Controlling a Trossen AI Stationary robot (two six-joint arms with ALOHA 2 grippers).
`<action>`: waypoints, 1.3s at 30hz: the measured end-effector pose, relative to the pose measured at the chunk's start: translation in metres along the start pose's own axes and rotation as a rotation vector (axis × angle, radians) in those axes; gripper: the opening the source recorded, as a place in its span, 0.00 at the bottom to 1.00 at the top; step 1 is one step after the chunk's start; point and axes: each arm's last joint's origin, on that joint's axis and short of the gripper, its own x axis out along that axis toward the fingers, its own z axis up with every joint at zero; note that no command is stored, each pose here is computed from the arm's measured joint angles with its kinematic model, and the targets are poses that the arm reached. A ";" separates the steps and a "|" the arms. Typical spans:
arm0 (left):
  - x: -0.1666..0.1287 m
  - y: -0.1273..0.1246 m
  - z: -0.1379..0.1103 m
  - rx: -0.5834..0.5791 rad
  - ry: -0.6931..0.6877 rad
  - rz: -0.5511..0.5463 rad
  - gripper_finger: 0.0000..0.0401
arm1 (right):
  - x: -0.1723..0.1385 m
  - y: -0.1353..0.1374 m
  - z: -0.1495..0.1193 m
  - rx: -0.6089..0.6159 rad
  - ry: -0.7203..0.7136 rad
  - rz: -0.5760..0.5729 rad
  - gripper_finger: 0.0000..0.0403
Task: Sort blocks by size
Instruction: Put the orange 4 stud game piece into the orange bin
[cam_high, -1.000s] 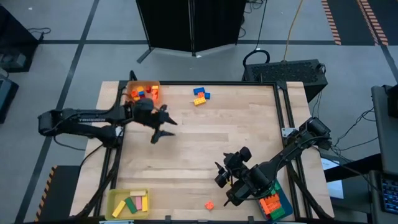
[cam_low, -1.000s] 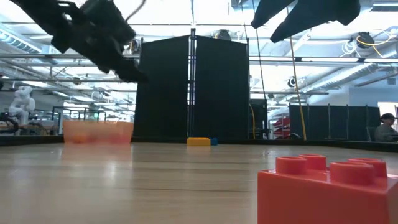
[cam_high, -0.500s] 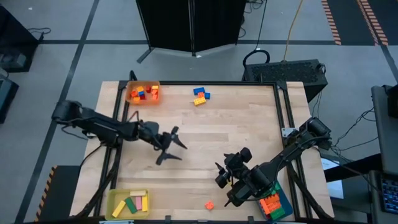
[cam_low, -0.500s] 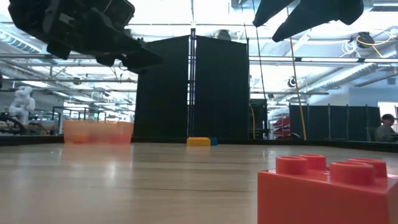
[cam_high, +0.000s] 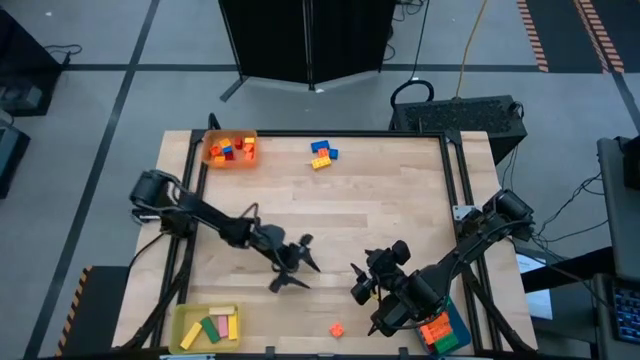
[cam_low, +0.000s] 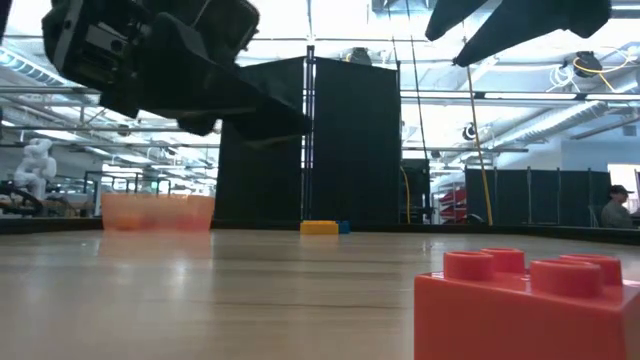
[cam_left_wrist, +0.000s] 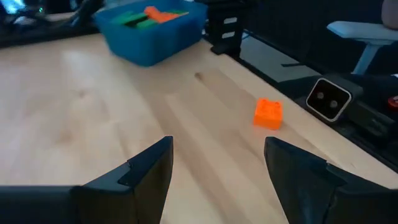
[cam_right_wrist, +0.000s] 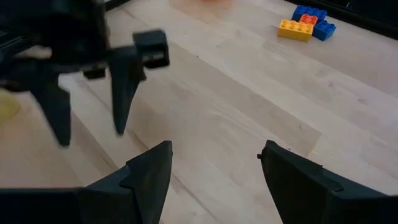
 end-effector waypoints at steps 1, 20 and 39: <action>0.007 -0.001 0.001 0.016 -0.004 -0.008 0.63 | -0.001 0.000 -0.001 0.000 0.000 -0.001 0.59; 0.112 -0.012 -0.010 0.170 0.016 -0.298 0.63 | -0.011 -0.002 -0.008 -0.003 -0.019 0.011 0.59; 0.148 -0.024 -0.013 0.213 0.062 -0.343 0.63 | -0.012 -0.001 -0.009 -0.002 -0.016 0.013 0.59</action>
